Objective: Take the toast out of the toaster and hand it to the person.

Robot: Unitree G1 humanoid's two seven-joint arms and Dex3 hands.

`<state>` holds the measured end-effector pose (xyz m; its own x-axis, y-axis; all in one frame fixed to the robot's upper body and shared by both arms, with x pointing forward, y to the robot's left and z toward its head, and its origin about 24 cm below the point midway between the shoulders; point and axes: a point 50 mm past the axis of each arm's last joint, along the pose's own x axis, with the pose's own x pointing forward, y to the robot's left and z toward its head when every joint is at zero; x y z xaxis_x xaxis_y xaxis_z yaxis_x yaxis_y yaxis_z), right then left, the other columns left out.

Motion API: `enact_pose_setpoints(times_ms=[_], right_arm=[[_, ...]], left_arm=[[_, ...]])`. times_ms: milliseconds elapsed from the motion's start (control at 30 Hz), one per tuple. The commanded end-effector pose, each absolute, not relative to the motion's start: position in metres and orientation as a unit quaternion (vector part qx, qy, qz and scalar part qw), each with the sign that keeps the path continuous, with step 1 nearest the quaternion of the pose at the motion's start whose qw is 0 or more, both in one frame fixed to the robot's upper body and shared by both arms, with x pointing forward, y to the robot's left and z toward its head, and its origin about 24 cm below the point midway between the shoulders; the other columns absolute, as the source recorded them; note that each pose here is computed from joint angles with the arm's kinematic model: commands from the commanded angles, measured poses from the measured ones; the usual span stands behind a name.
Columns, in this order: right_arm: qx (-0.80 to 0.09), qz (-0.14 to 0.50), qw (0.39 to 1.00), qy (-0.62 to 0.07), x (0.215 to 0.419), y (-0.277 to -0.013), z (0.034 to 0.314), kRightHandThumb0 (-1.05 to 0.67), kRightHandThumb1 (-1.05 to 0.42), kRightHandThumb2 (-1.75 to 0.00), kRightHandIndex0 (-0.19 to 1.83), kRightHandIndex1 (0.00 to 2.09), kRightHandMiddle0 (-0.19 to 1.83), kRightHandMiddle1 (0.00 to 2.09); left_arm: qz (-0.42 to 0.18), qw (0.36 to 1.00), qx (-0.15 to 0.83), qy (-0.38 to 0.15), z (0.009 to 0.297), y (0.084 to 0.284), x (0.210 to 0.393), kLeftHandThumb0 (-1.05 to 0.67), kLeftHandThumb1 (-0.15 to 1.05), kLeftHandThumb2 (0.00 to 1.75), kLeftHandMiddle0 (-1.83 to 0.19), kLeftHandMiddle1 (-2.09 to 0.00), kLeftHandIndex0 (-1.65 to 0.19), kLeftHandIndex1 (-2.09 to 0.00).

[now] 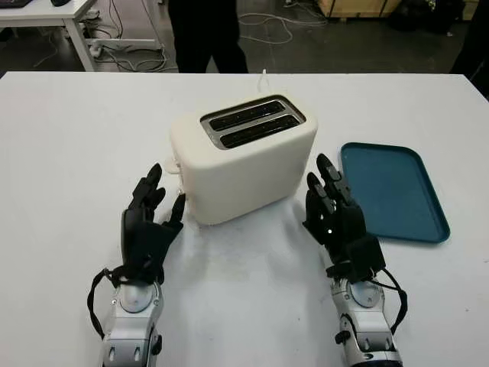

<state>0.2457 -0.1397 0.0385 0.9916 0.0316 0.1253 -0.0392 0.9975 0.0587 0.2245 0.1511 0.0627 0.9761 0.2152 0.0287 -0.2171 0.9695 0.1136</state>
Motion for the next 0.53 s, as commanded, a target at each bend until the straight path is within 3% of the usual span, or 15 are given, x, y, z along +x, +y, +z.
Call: enact_pose_setpoints(times_ms=[0, 100, 233, 500], right_arm=[[0.035, 0.013, 0.997, -0.066, 0.245, -0.14, 0.042, -0.53, -0.92, -0.68, 0.15, 0.01, 0.14, 0.01], [0.018, 0.013, 0.997, -0.079, 0.246, -0.145, 0.046, -0.61, -0.92, -0.67, 0.16, 0.01, 0.14, 0.01], [0.043, 0.025, 0.993, -0.106, 0.245, -0.152, 0.049, -0.58, -0.92, -0.66, 0.13, 0.0, 0.12, 0.0], [0.062, 0.021, 0.991, -0.113, 0.248, -0.158, 0.05, -0.54, -0.92, -0.63, 0.07, 0.0, 0.1, 0.0]], left_arm=[[0.114, 0.992, 0.054, -0.018, 0.065, 0.15, 0.221, -0.56, 0.92, 0.55, -0.06, -0.71, -0.31, -0.03], [0.114, 0.992, 0.042, -0.025, 0.068, 0.151, 0.221, -0.53, 0.92, 0.54, -0.05, -0.73, -0.31, -0.02], [0.114, 0.992, 0.039, -0.027, 0.071, 0.152, 0.221, -0.53, 0.92, 0.55, -0.02, -0.8, -0.31, -0.02], [0.112, 0.993, 0.024, -0.026, 0.084, 0.157, 0.219, -0.5, 0.92, 0.56, 0.0, -0.68, -0.27, 0.0]])
